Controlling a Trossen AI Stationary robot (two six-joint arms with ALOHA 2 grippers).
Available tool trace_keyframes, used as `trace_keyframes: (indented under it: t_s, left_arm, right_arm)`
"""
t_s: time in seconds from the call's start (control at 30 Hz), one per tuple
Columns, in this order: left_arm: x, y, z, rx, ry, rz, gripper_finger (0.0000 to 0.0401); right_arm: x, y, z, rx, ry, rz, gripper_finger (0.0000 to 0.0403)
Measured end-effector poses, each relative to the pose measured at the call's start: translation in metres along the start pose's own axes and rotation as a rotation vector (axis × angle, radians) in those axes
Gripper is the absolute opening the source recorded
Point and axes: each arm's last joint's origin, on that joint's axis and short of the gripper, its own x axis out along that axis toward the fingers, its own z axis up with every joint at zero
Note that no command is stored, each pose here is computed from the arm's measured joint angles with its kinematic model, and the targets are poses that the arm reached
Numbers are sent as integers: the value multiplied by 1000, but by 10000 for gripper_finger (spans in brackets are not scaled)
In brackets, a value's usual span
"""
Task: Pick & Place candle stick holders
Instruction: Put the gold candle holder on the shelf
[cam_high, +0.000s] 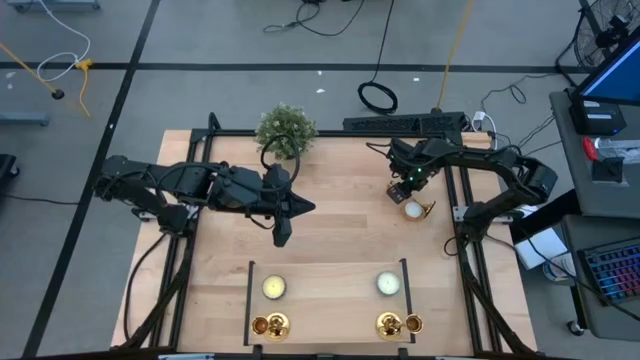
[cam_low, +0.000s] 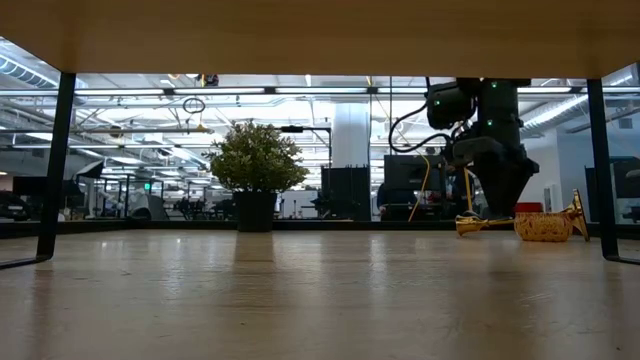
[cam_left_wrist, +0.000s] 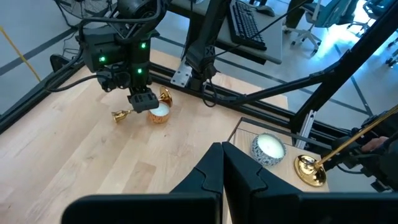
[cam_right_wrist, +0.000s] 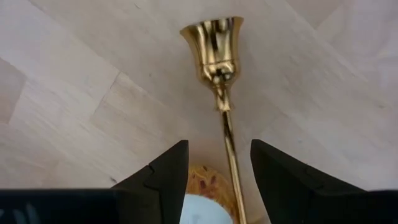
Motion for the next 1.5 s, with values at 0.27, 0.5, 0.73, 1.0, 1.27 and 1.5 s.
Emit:
trace_keyframes:
  t_s: [0.27, 0.5, 0.73, 1.0, 1.27, 1.5]
  left_arm:
    - [0, 0, 0, 4, 0, 0, 3]
    - [0, 0, 0, 3, 0, 0, 3]
    - [0, 0, 0, 0, -1, 0, 3]
    - [0, 0, 0, 1, 3, 1, 3]
    - [0, 0, -1, 7, 13, 5, 3]
    - [0, 1, -2, 8, 17, 7, 3]
  right_arm:
    - [17, -4, -11, 59, 37, 14, 169]
    - [22, -7, -15, 75, 45, -13, 159]
    - [22, -7, -14, 61, 36, -16, 83]
    - [15, -5, -12, 11, -10, -3, 20]
    - [-22, 2, 0, -6, -189, -5, 12]
    - [-71, 9, 12, -7, -394, -21, 19]
